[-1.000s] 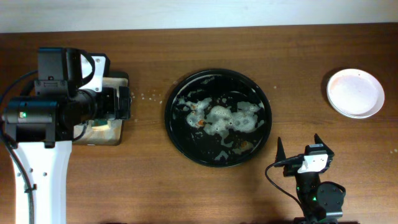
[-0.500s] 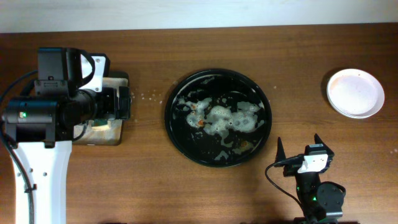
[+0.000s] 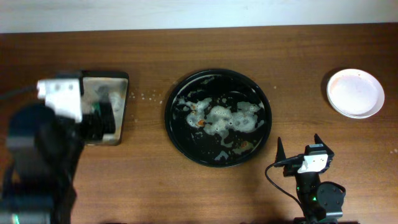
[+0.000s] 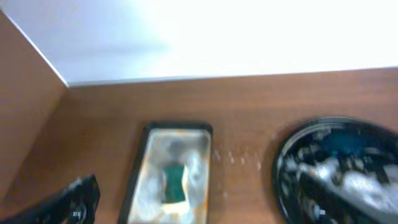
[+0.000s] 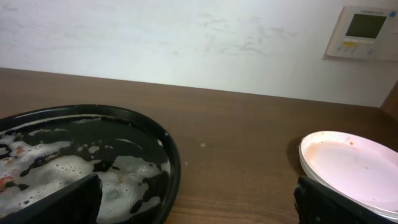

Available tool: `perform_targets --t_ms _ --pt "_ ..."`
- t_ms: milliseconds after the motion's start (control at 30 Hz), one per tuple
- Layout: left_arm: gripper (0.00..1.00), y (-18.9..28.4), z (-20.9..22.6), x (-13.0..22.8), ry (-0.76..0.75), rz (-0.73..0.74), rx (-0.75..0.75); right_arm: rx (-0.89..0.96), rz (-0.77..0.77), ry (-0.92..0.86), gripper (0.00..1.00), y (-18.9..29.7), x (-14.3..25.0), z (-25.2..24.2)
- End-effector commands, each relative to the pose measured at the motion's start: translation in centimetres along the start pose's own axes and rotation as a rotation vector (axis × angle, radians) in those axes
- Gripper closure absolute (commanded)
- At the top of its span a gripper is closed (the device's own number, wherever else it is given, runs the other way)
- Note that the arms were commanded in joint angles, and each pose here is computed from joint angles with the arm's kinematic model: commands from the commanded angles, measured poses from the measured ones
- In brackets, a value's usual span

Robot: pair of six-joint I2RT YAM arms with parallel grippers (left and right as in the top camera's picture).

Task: Clean dirty plates on tray and stack at the side

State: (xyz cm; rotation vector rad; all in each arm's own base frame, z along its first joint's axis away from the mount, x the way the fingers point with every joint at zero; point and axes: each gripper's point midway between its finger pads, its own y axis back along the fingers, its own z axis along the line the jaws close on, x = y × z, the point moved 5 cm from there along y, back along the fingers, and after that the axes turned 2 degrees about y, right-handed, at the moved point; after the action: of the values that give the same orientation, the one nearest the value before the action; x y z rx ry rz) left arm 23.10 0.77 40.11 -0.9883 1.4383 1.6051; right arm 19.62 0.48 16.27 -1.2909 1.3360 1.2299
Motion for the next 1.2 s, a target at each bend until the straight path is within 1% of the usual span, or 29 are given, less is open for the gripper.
perform_targets --t_ms 0,233,367,467,667,1167 --pt "0.01 1.6 1.1 3.3 -0.02 -0.107 -0.062 0.004 -0.002 0.006 0.01 0.0 0.2 -0.1" --pt "0.01 3.1 1.7 9.5 0.006 -0.229 -0.116 0.004 -0.002 0.006 0.01 0.0 0.2 -0.1" --pt "0.01 2.7 1.5 12.3 0.01 -0.284 -0.115 0.004 -0.002 0.006 0.01 0.0 0.2 -0.1" --pt "0.01 1.7 1.2 14.4 0.009 -0.3 -0.102 0.004 -0.002 0.006 0.01 0.0 0.2 -0.1" --pt "0.01 -0.6 0.7 16.8 0.007 -0.322 -0.083 0.004 -0.002 0.006 0.01 0.0 0.2 -0.1" --pt "0.01 -4.6 -0.2 20.5 0.002 -0.387 -0.043 0.004 -0.002 0.006 0.01 0.0 0.2 -0.1"
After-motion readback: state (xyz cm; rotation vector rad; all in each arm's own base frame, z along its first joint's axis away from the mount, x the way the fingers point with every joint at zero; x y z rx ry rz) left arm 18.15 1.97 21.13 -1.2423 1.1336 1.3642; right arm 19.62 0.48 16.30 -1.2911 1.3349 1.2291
